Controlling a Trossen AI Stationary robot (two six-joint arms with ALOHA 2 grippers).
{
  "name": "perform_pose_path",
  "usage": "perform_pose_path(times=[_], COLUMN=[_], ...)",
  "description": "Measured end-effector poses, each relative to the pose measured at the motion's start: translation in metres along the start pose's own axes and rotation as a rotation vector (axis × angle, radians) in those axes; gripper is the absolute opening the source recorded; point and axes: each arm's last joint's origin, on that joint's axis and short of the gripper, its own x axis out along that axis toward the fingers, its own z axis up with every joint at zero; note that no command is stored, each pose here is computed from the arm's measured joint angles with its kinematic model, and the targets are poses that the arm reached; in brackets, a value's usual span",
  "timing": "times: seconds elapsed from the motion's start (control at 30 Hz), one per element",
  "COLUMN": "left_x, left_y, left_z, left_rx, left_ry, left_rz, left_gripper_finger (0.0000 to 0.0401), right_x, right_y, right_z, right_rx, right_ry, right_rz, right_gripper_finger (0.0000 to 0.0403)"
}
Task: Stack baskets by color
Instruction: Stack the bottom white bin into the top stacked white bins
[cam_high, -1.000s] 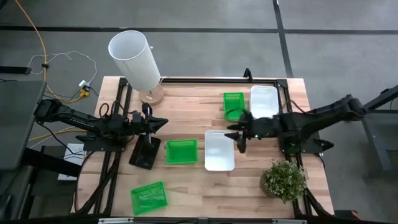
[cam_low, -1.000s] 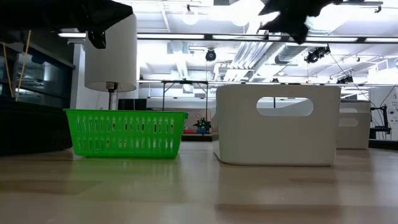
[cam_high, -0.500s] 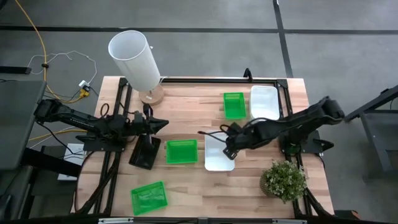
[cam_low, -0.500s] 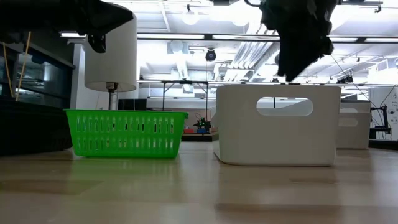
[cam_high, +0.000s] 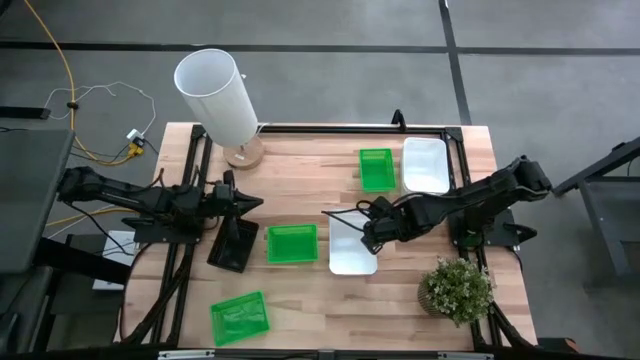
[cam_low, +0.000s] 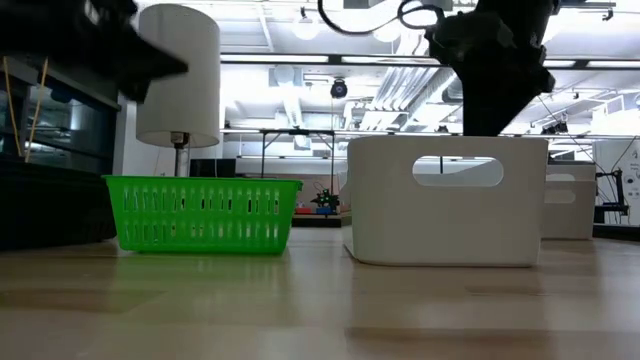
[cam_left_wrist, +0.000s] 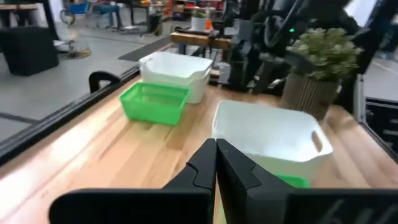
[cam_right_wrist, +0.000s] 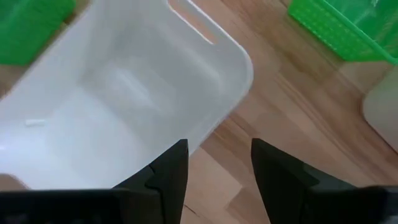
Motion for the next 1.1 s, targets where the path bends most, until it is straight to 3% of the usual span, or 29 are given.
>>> perform_pose_path(times=[0.13,0.4,0.87,1.0,1.1], left_x=[-0.007,-0.011,-0.012,-0.012,-0.012], left_y=[0.004,0.01,0.01,0.01,0.01], left_z=[-0.016,-0.047,-0.047,-0.047,-0.047], left_rx=[-0.053,-0.085,-0.096,-0.081,-0.081], left_ry=[-0.057,-0.008,-0.007,-0.01,-0.01], left_rz=[-0.033,-0.044,-0.046,-0.029,-0.025], left_gripper_finger=[0.0,0.0,0.0,0.0,0.0], right_x=[0.0,0.012,0.06,0.06,0.06], right_y=[0.0,0.006,0.009,0.008,0.007], right_z=[0.001,0.003,0.015,0.016,0.015], right_rx=[0.045,0.127,0.125,0.12,0.103], right_ry=[-0.005,0.006,0.077,0.08,0.083], right_rz=[0.006,-0.006,-0.109,-0.119,-0.129], right_gripper_finger=[0.0163,0.0163,0.0162,0.0134,0.008])
